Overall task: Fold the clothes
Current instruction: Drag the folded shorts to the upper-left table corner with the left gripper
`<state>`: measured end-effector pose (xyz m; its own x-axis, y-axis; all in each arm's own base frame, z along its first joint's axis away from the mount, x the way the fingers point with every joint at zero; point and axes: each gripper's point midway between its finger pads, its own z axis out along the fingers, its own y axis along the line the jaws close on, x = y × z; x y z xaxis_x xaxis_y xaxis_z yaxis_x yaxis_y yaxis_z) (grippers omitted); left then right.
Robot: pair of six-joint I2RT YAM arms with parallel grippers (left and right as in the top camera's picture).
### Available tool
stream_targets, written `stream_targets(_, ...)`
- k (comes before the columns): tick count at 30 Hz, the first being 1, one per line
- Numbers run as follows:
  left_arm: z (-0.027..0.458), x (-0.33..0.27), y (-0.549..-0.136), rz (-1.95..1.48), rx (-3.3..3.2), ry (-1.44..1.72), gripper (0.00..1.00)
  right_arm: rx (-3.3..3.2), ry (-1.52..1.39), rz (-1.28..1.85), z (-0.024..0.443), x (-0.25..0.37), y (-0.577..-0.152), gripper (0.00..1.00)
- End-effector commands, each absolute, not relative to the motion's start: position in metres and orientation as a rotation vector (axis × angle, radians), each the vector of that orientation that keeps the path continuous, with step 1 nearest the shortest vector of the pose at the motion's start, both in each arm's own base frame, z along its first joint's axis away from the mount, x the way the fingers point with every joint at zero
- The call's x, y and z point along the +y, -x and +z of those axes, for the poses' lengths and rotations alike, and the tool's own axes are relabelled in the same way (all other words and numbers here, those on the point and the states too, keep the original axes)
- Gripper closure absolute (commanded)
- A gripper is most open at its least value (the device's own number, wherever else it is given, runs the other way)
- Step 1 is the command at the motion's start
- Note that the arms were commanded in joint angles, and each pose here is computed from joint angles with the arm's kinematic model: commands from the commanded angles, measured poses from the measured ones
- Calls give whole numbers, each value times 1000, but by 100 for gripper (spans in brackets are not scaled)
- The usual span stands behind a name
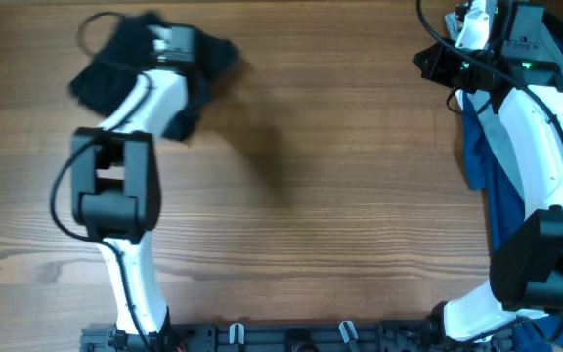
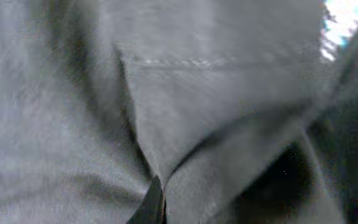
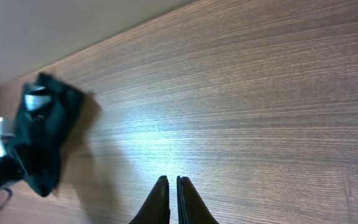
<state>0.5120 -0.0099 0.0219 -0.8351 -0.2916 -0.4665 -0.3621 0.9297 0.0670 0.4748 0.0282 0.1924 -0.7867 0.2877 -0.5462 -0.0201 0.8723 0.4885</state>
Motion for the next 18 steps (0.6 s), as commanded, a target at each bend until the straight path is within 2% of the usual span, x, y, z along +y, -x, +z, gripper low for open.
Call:
stream_targets(1,19,42,-526,207,2509,716,96,2427,-181,623,184,29,-474,94)
stream_targets(6,32,80,-546,159,2386,786,96,2431,-172,627,183,34,-474,94)
stream_targets(14,31,87,-544,198,2418,704,96,2455,-198,602,179,30,-470,94)
stream_targets(15,31,87,-544,198,2417,704,91,2462,-200,603,178,30,-469,94)
stream_targets(16,31,87,-544,198,2417,704,59,2466,-193,601,177,31,-468,93)
stream_targets(17,31,87,-544,198,2418,704,25,2470,-191,595,176,30,-468,84)
stream_targets(18,31,87,-544,199,2419,704,0,2470,-192,588,176,29,-468,73)
